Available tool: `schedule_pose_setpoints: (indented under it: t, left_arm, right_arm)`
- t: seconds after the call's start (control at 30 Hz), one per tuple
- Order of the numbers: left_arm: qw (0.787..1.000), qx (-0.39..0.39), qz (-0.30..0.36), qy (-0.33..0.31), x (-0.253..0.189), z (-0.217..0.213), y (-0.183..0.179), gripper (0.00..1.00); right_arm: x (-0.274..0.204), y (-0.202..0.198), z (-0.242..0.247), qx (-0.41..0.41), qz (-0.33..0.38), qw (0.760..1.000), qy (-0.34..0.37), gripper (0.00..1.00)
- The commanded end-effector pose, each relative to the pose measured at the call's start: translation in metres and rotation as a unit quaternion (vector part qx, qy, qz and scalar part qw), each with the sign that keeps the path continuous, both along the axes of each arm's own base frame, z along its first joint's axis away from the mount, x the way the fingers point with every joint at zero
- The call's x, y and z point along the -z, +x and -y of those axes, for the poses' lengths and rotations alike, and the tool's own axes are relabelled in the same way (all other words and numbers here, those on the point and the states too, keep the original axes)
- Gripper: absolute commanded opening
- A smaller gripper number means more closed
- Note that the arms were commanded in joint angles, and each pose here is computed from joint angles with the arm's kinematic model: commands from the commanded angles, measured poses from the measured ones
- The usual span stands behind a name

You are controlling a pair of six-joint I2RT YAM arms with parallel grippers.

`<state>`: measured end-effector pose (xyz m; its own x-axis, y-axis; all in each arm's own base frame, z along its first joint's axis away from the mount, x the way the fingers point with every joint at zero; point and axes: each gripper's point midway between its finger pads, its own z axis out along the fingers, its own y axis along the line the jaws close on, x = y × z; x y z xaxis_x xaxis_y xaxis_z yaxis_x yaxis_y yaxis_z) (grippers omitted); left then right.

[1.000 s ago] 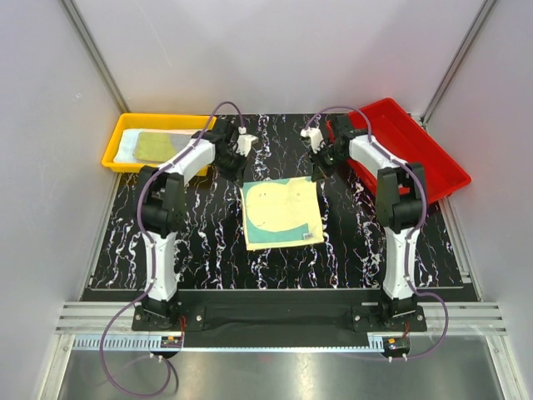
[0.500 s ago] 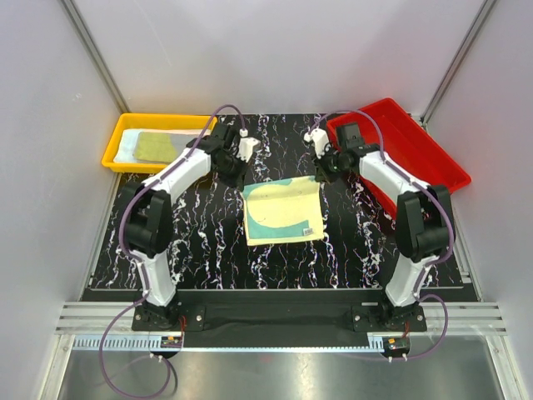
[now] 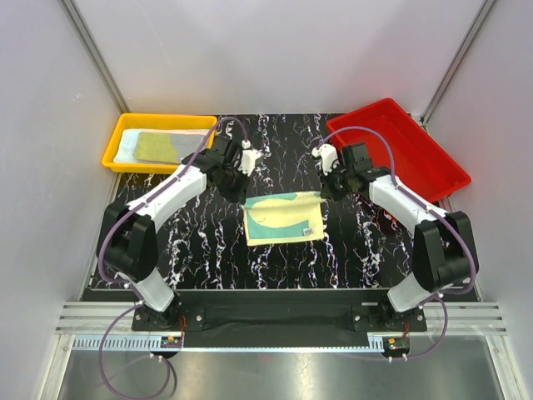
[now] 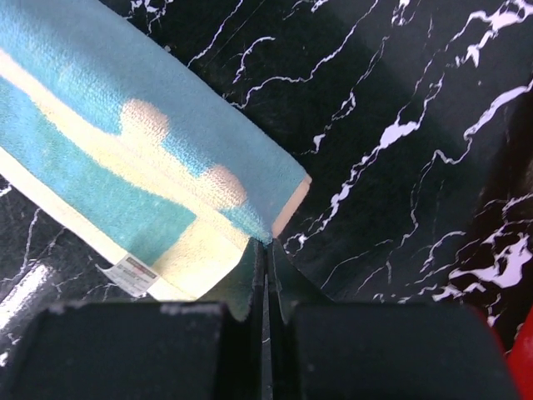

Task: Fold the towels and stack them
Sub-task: Fold the towel

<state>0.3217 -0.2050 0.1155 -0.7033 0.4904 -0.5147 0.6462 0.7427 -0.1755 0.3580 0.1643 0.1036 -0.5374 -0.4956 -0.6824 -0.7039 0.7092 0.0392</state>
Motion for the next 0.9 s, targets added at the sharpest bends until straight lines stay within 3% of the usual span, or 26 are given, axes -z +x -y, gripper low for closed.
schedule_pose_setpoints:
  t: [0.0,0.33,0.87]
  left_arm:
    - [1.0,-0.013,0.016,0.002,-0.012,-0.003,-0.008,0.0]
    - [0.999,-0.009,-0.026,0.017,0.012,0.002,-0.037,0.0]
    - [0.998,0.002,-0.058,0.007,0.028,0.01,-0.063,0.0]
  right_arm:
    - [-0.016,-0.002,0.005,0.041,0.024,0.999,0.009,0.0]
    - [0.002,-0.041,0.001,0.062,-0.039,0.997,0.01,0.0]
    - [0.019,-0.07,-0.003,0.083,-0.086,0.993,-0.015,0.0]
